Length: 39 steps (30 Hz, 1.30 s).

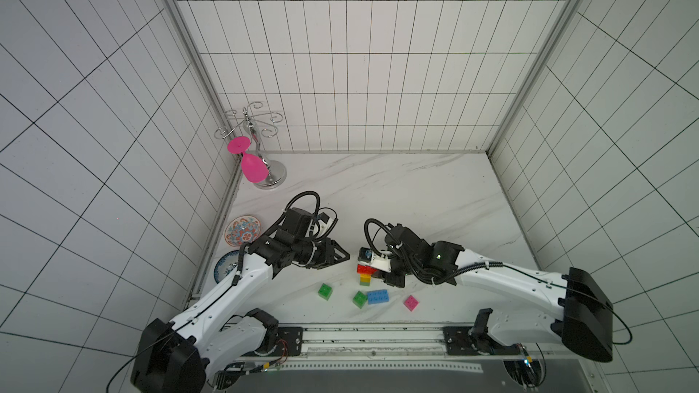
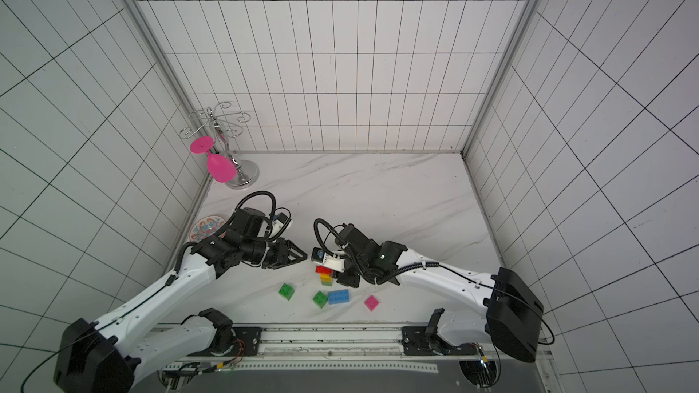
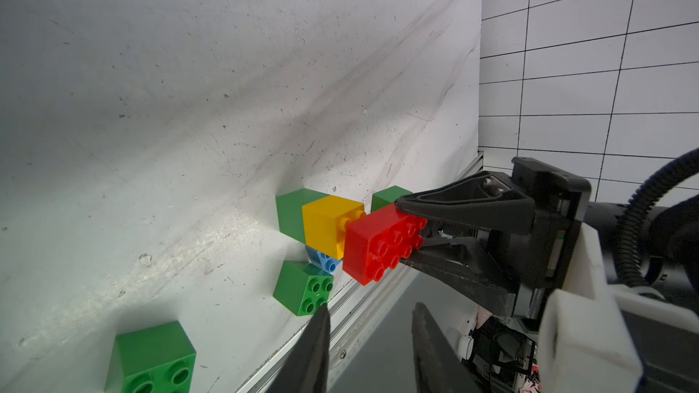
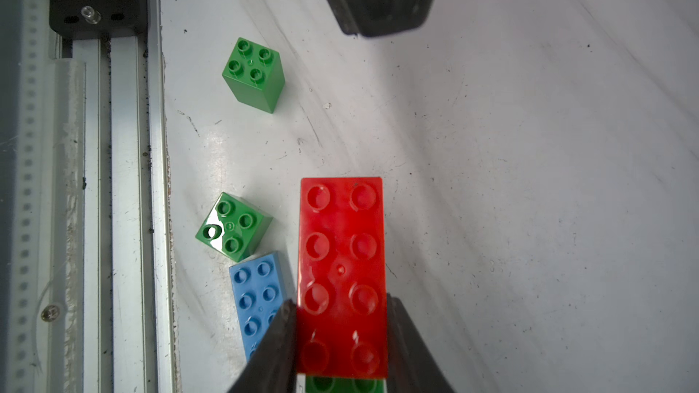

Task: Assemble the letter r with lego
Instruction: Assemble the lego brick with the lego brick.

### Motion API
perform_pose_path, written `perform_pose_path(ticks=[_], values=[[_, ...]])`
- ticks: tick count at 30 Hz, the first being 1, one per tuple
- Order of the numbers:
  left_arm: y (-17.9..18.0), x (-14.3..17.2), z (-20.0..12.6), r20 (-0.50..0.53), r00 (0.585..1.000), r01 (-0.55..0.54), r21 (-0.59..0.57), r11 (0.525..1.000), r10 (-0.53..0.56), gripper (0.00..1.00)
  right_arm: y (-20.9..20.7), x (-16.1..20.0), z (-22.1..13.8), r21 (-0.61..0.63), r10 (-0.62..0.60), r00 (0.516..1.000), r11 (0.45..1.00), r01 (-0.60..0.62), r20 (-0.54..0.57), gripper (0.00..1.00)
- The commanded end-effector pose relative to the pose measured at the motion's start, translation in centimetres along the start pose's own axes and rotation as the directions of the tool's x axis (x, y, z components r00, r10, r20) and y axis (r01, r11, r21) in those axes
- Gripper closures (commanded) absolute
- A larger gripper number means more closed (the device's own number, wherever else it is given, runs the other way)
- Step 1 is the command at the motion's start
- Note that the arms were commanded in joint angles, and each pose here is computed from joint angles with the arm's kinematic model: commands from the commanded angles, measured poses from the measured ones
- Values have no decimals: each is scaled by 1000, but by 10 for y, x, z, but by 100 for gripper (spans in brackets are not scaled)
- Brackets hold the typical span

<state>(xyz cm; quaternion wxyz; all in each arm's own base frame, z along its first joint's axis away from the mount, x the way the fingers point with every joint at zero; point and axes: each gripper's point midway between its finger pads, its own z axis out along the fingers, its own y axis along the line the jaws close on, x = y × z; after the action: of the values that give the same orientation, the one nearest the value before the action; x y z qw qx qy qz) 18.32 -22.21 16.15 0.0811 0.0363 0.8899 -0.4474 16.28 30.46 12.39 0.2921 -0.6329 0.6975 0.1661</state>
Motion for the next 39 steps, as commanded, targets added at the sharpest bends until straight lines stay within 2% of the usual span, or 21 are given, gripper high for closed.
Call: perform_pose_path(ticks=[1,24,39], values=[[-10,-4,0,19,1000,-20,34,999,20,63,-1,2,-1,4,18,1000,1000,-18,17,100],[-25,1,15,-10,999,-31,63,998,32,76,5,17,-1,-1,57,998,998,-57,-2,100],[-26,3,21,-31,999,-33,62,998,35,76,5,22,0,-5,70,998,998,-70,-6,100]])
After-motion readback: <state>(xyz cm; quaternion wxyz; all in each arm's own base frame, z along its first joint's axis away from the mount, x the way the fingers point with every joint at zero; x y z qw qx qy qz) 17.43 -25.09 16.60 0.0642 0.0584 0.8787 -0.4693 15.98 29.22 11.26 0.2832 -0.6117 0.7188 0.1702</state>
